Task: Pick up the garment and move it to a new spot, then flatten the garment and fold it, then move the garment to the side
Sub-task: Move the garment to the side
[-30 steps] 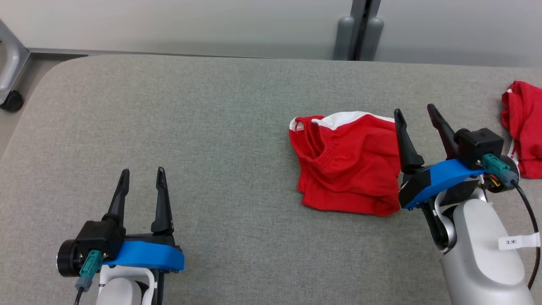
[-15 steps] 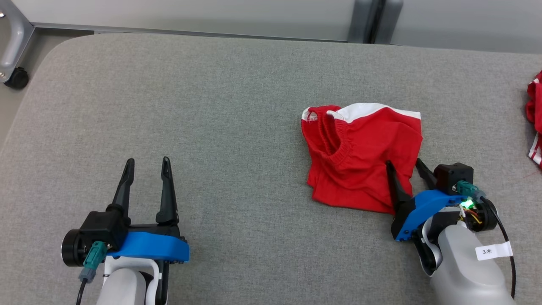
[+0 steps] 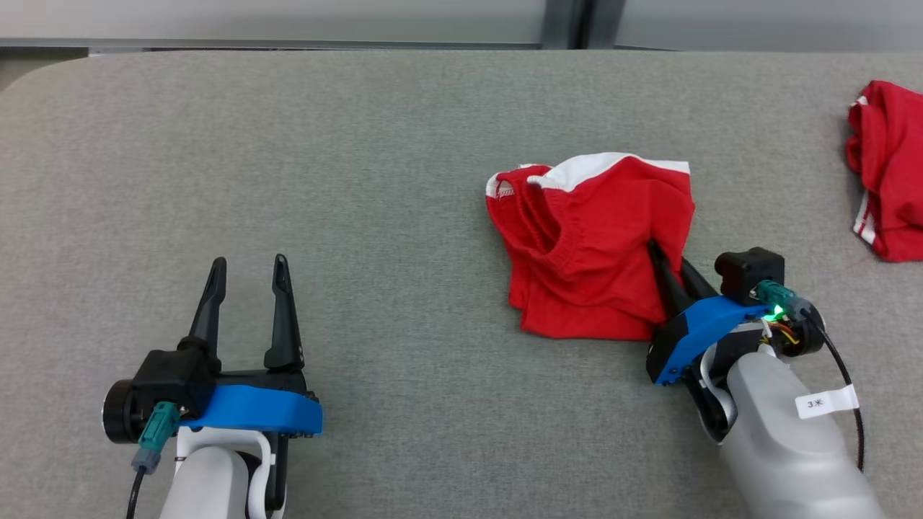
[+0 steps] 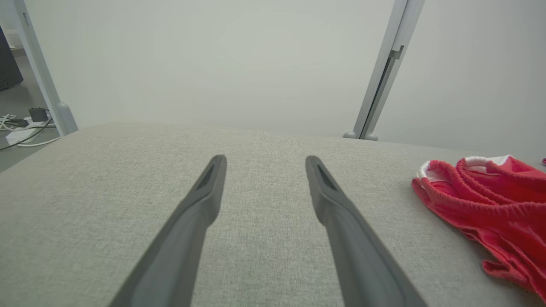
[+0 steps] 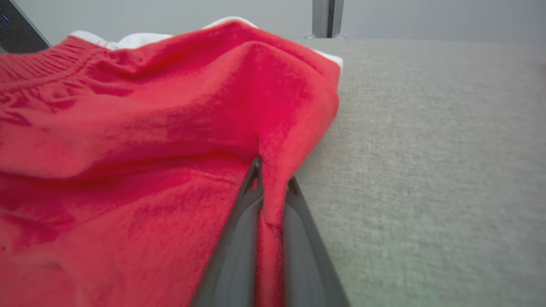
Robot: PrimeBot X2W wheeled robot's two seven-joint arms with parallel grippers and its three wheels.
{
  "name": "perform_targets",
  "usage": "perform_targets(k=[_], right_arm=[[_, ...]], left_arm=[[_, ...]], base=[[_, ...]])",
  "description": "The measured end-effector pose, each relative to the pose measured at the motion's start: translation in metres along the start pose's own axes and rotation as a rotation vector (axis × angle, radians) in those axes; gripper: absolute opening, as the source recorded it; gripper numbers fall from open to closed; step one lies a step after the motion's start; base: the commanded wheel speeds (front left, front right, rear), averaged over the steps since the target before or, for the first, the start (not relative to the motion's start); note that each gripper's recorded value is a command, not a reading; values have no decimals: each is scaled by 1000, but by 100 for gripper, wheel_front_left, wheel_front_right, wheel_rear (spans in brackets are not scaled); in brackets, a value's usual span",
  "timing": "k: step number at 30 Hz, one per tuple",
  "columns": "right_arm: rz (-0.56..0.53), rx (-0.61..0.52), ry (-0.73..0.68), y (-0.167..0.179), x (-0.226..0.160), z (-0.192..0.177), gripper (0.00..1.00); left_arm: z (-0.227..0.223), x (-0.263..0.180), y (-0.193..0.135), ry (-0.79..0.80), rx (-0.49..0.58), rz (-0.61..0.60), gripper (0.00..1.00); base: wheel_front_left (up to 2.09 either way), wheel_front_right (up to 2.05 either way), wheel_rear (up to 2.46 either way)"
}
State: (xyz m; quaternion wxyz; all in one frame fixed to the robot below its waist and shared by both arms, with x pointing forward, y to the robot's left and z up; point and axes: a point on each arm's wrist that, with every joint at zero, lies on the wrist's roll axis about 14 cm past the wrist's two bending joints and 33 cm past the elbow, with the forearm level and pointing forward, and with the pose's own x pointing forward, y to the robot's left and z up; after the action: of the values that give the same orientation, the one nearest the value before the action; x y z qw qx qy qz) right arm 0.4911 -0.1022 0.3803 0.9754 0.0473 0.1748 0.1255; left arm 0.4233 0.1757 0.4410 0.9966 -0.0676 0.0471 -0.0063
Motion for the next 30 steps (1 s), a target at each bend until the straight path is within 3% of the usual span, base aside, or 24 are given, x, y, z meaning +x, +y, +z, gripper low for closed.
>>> perform_targets(k=[12, 17, 23, 30], right_arm=[[-228, -147, -50, -121, -48, 15, 0], [-225, -213, -72, -132, -49, 27, 0], [-183, -312, -147, -132, -24, 75, 0], [-251, -445, -129, -181, -19, 108, 0]], left_arm=[[-19, 42, -56, 21, -10, -167, 100], [-22, 52, -65, 20, -10, -194, 100], [-25, 58, -67, 20, -11, -207, 100], [-34, 68, -65, 27, -12, -209, 100]], base=[[0, 0, 0], [0, 0, 0], [0, 0, 0], [0, 0, 0]])
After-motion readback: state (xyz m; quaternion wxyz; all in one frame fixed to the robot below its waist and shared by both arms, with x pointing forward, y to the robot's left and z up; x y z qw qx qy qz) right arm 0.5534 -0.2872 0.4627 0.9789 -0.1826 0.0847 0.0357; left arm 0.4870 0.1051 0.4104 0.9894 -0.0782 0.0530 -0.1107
